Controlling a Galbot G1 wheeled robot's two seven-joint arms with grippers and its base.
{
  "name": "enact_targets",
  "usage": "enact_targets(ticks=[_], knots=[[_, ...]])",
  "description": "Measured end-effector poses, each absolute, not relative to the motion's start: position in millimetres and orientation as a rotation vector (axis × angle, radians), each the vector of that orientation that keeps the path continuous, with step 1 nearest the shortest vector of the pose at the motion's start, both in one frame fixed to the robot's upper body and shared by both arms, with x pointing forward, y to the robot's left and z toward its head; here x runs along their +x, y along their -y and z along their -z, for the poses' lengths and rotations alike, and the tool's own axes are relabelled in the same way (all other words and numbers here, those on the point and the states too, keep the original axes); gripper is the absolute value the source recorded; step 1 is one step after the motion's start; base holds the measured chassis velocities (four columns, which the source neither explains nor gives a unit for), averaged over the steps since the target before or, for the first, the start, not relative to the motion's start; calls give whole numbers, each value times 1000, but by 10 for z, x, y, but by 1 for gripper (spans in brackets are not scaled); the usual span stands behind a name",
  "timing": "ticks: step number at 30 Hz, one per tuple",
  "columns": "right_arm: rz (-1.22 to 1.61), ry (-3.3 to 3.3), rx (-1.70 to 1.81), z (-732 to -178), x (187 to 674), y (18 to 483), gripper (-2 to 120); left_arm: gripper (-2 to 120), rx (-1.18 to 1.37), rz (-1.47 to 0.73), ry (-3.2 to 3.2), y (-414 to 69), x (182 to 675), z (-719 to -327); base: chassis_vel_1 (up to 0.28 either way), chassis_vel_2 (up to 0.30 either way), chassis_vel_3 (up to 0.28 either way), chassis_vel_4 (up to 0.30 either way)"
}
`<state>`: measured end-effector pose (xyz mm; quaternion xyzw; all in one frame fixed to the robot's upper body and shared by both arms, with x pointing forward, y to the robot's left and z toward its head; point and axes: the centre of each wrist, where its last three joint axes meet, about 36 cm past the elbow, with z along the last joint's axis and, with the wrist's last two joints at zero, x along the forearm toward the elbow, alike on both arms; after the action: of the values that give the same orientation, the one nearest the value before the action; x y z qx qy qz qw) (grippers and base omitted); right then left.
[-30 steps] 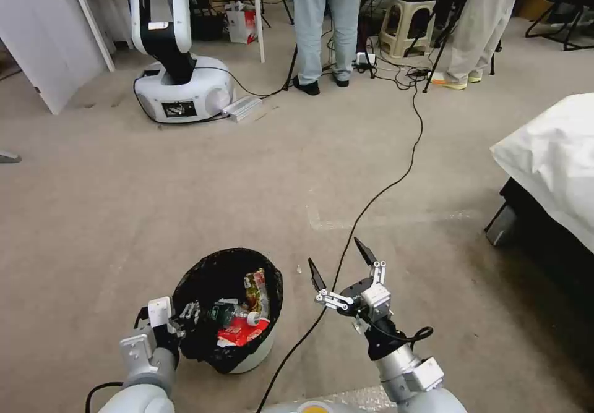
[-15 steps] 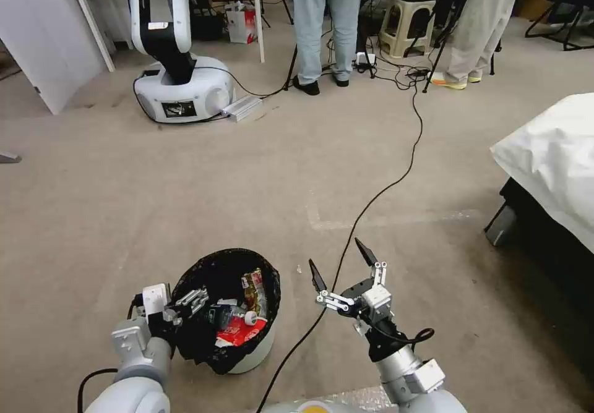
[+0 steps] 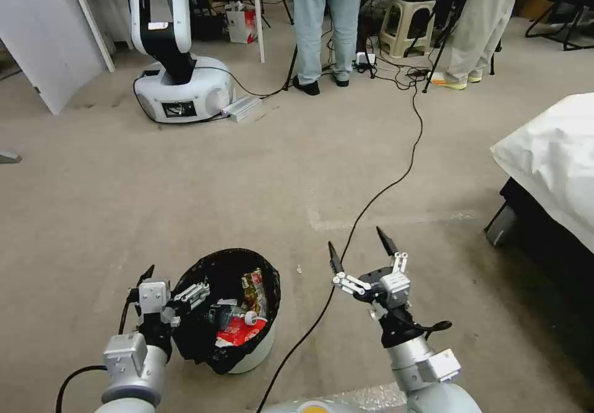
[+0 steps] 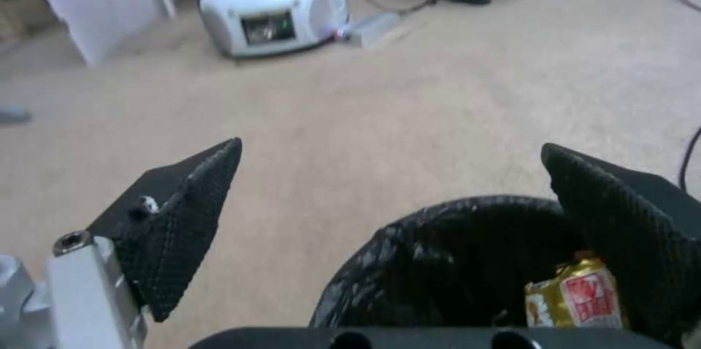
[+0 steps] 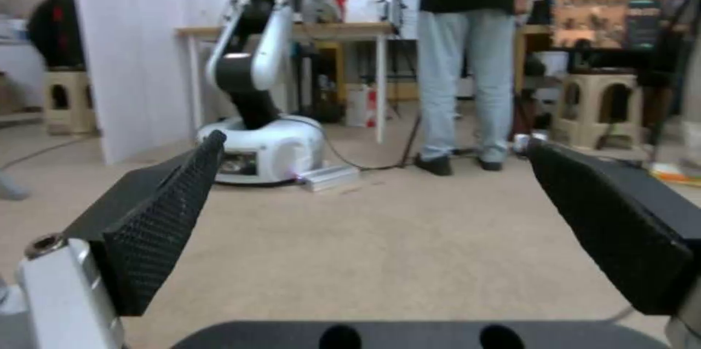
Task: Pick up the trash bin, then pick up the garbage from the floor and place it into the trash bin.
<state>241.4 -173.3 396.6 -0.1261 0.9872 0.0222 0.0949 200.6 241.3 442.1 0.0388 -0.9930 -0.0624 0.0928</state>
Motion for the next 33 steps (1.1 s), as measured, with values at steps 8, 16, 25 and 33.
enact_targets(ticks=[8,16,25,33], knots=[[-32,-2948,-264,-3978,2432,1817,100,100,138,212,2990,-2380,1969,-4358,0,0,0,0],[-15,-2952,-232,-3971,2443,1867,100,100,136,224,3001,-2358,1958,-4313,0,0,0,0],[0,-2958,-239,-3939,2455,1889,100,100,164,247,3006,-2329,1915,-4216,0,0,0,0],[1,-2958,-241,-3936,2455,1889,100,100,165,247,3005,-2328,1915,-4215,0,0,0,0]])
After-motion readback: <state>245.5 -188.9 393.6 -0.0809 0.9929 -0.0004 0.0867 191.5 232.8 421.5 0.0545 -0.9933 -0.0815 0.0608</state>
